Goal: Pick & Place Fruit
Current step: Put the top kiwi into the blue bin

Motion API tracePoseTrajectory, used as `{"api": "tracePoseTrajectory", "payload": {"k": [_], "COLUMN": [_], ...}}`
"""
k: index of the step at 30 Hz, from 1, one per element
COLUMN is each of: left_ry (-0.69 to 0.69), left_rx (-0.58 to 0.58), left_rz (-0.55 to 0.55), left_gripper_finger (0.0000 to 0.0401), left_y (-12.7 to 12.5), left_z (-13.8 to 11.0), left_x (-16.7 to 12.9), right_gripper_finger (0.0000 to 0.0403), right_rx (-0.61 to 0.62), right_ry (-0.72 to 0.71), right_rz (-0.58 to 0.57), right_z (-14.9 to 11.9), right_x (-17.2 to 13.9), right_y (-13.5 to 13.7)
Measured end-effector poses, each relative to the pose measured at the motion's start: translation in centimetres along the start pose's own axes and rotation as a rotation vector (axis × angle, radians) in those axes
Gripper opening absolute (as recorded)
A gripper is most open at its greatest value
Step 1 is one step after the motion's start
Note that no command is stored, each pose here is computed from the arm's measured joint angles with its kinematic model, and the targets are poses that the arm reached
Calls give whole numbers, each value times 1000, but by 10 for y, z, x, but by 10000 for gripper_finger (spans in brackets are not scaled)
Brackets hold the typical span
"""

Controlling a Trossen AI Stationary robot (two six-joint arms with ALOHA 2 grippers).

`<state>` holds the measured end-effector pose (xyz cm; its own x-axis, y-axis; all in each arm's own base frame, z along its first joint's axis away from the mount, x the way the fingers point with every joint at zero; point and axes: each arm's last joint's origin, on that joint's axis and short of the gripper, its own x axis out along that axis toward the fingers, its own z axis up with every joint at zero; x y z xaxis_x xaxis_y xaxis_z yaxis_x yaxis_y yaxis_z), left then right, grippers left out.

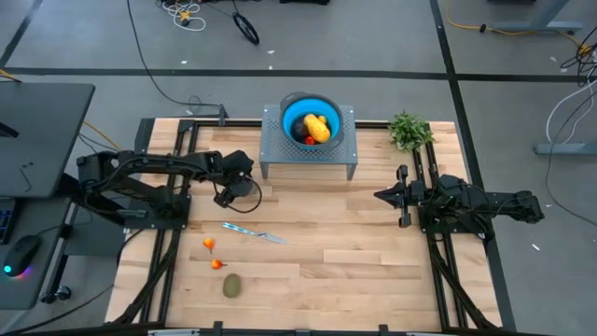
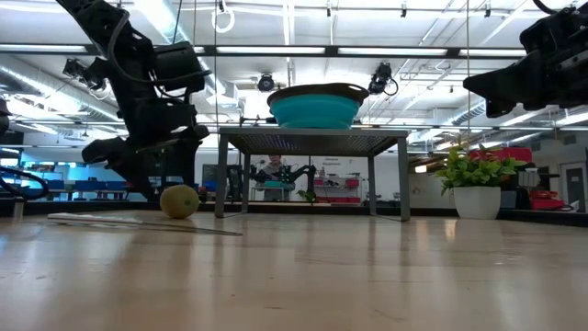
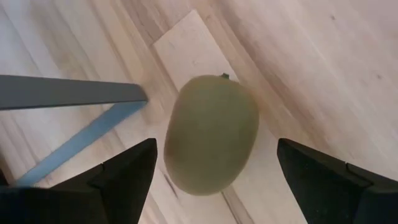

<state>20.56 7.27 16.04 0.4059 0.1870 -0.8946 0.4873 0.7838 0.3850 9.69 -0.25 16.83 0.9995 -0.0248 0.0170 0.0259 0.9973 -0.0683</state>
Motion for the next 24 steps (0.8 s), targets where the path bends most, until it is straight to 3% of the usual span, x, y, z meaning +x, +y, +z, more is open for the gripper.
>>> {"api": "tracePoseTrajectory", "payload": {"k": [24], "left_ry": [-3], "left_rx": [-24], "left_rz": [-5], "left_gripper_finger": [343], "left_y": [5], "left_z": [-1], "left_x": [17], "right_gripper_finger": [7], "right_rx": [0], "right_ry": [0], "right_rz": [0], "right_z": [0], "right_x": [0], "right_y": [0]}}
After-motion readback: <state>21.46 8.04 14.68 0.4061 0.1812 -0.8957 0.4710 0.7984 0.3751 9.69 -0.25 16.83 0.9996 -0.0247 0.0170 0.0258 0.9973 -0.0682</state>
